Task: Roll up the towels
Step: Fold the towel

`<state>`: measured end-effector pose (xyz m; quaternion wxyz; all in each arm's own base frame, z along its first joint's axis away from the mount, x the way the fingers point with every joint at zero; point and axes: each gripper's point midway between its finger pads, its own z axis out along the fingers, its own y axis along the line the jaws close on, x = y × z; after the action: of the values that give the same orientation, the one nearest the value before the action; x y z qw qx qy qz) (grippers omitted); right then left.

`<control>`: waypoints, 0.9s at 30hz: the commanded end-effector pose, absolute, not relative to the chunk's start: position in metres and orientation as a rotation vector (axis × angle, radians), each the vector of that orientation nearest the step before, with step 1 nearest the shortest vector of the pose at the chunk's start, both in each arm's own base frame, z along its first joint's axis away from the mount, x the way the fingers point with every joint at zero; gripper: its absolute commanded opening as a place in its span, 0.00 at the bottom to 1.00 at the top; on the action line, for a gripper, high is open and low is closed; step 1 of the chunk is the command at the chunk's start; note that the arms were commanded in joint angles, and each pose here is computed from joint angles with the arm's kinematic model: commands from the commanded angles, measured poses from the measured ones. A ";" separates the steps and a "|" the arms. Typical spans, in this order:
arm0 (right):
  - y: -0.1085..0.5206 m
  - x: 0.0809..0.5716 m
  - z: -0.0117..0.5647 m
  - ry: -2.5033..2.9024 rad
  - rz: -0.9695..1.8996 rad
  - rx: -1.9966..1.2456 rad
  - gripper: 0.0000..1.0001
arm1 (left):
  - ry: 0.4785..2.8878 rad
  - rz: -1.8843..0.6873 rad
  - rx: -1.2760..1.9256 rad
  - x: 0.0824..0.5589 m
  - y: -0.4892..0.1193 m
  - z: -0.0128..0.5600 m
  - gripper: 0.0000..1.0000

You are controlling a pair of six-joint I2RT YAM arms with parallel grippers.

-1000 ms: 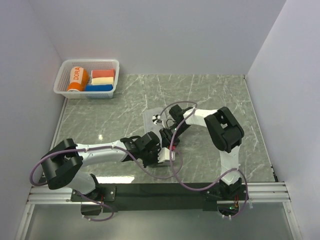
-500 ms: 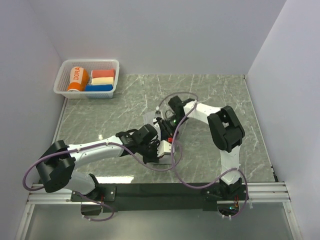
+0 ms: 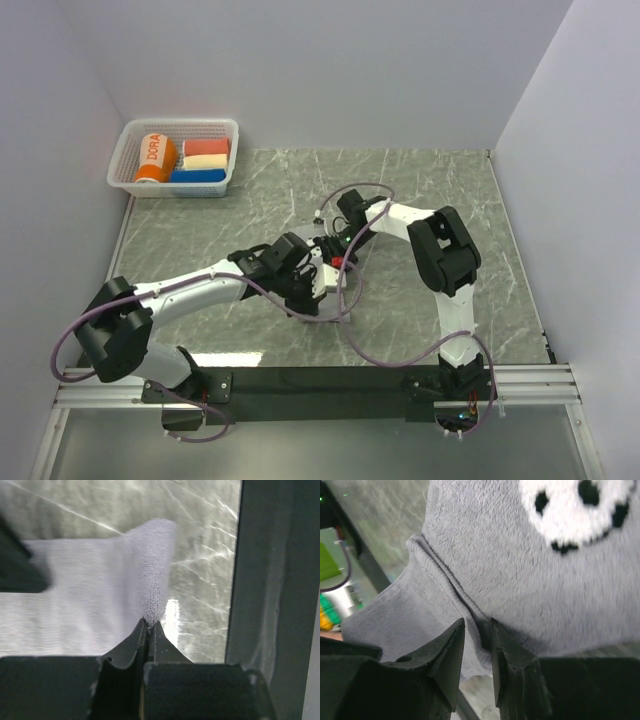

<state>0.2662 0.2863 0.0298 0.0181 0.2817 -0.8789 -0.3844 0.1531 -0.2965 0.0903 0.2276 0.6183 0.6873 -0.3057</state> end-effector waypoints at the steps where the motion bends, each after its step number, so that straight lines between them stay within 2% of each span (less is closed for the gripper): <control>1: 0.289 0.264 0.019 -2.733 -1.170 0.905 0.34 | 1.856 -0.897 1.676 0.165 -0.308 0.106 0.01; 15: 0.290 0.269 0.025 -2.743 -1.167 0.924 0.36 | 2.019 -0.852 1.493 0.235 -0.294 0.075 0.02; 19: 0.289 0.278 0.040 -2.779 -1.182 0.916 0.43 | 2.036 -0.830 1.483 0.243 -0.295 0.063 0.04; 27: 0.268 0.279 0.072 -2.757 -1.274 0.813 0.46 | 2.055 -0.820 1.496 0.244 -0.294 0.049 0.07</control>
<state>0.2698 0.2761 0.0349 0.0304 0.2546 -0.8842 -0.3905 0.2313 -0.2840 0.0401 0.2082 0.5425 0.7584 -0.2953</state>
